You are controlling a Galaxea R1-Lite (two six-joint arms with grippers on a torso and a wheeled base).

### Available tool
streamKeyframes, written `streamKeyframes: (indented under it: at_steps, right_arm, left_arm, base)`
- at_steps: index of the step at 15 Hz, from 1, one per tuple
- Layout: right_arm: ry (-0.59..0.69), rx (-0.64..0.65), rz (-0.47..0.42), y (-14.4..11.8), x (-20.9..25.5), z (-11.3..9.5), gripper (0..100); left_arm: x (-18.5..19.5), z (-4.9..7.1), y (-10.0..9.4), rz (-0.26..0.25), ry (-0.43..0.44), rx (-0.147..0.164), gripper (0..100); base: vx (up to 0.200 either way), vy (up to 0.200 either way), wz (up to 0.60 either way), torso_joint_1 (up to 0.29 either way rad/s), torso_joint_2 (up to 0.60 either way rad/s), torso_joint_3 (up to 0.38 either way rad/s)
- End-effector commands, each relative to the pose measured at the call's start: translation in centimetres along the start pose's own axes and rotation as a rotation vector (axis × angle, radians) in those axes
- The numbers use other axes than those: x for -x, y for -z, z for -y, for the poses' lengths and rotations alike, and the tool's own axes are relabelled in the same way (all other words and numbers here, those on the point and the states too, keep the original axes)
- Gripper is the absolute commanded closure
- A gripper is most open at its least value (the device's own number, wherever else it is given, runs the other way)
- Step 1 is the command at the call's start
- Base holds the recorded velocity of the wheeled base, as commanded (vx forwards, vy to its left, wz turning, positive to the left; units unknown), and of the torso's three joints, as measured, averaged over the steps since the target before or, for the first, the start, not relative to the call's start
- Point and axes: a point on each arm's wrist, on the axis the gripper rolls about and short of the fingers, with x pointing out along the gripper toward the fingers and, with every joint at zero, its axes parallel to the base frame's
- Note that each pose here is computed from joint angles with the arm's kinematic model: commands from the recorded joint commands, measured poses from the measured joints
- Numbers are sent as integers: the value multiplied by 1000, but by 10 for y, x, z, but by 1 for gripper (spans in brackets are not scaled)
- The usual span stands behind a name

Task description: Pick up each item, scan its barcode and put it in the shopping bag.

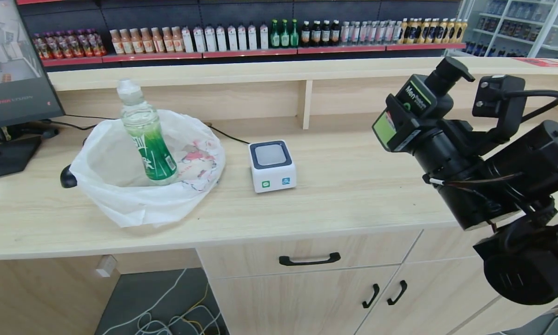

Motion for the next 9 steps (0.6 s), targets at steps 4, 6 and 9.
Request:
streamKeyframes:
  at_steps: [4, 6, 9]
  right_arm:
    - [-4, -7, 28, -13, 4, 1, 100]
    - [-7, -11, 32, -15, 4, 0, 100]
    - [-51, -51, 8, -8, 6, -13, 100]
  left_arm:
    - [0, 0, 0, 0, -1, -1, 0]
    - [0, 0, 0, 0, -1, -9, 0]
    - [0, 0, 0, 0, -1, -7, 0]
  base:
    - [0, 200, 0, 2, 4, 2]
    - [0, 0, 0, 0, 0, 0]
    - [0, 0, 0, 0, 0, 0]
